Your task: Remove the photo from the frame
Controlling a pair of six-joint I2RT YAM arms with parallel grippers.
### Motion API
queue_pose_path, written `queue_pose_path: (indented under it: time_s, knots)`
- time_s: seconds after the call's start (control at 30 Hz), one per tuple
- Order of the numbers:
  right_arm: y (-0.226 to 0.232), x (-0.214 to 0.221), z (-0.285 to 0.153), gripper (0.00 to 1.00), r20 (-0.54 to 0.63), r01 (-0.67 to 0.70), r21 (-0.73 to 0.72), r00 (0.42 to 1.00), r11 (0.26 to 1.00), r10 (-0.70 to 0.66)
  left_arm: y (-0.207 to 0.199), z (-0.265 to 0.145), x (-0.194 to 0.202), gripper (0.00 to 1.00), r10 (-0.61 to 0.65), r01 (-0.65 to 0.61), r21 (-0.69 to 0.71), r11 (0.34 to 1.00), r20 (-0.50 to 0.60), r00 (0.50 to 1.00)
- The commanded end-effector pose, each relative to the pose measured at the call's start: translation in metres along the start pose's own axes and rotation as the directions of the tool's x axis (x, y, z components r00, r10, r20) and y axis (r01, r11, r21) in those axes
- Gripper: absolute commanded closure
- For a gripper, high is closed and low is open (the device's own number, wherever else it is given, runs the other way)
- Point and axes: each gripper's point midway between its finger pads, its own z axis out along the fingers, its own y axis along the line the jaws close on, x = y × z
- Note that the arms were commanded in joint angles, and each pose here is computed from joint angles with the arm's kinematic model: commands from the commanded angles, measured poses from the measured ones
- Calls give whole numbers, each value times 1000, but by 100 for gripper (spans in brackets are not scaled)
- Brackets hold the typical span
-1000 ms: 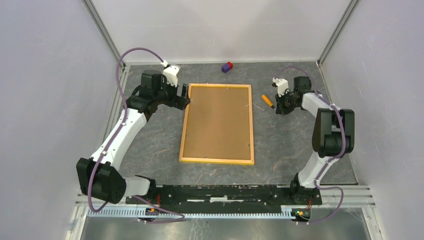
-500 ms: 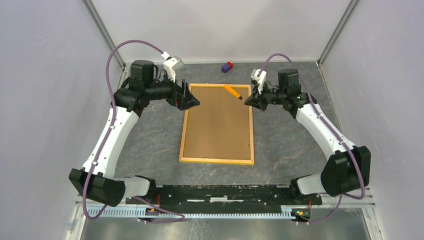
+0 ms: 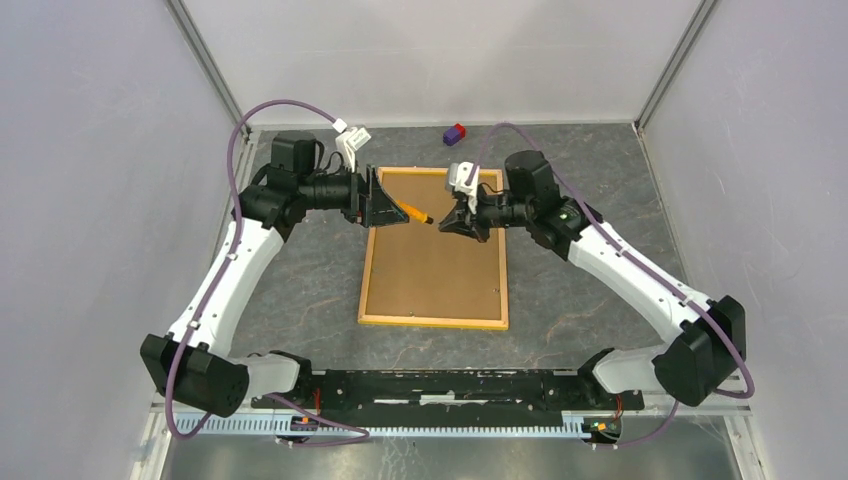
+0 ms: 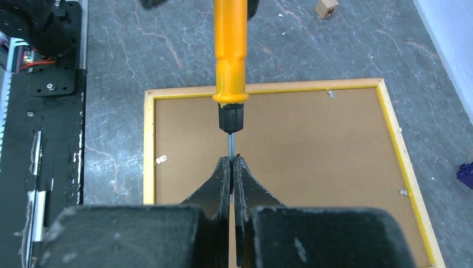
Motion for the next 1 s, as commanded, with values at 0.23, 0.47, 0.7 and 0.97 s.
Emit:
queue_pose_path:
  time_s: [0.23, 0.47, 0.7, 0.97]
  knots:
    - [-16, -28, 24, 100, -42, 108, 160, 994, 981, -102, -2, 12, 5, 41, -108, 107, 73, 992, 3, 994]
    - [-13, -29, 29, 100, -52, 125, 165, 992, 978, -118, -5, 16, 6, 61, -142, 140, 116, 983, 4, 990]
    - [-9, -31, 31, 100, -41, 126, 154, 992, 980, -121, 2, 19, 6, 56, -169, 168, 99, 981, 10, 985]
    - [-9, -26, 33, 100, -55, 125, 153, 991, 980, -118, 9, 20, 6, 56, -186, 185, 57, 981, 22, 982]
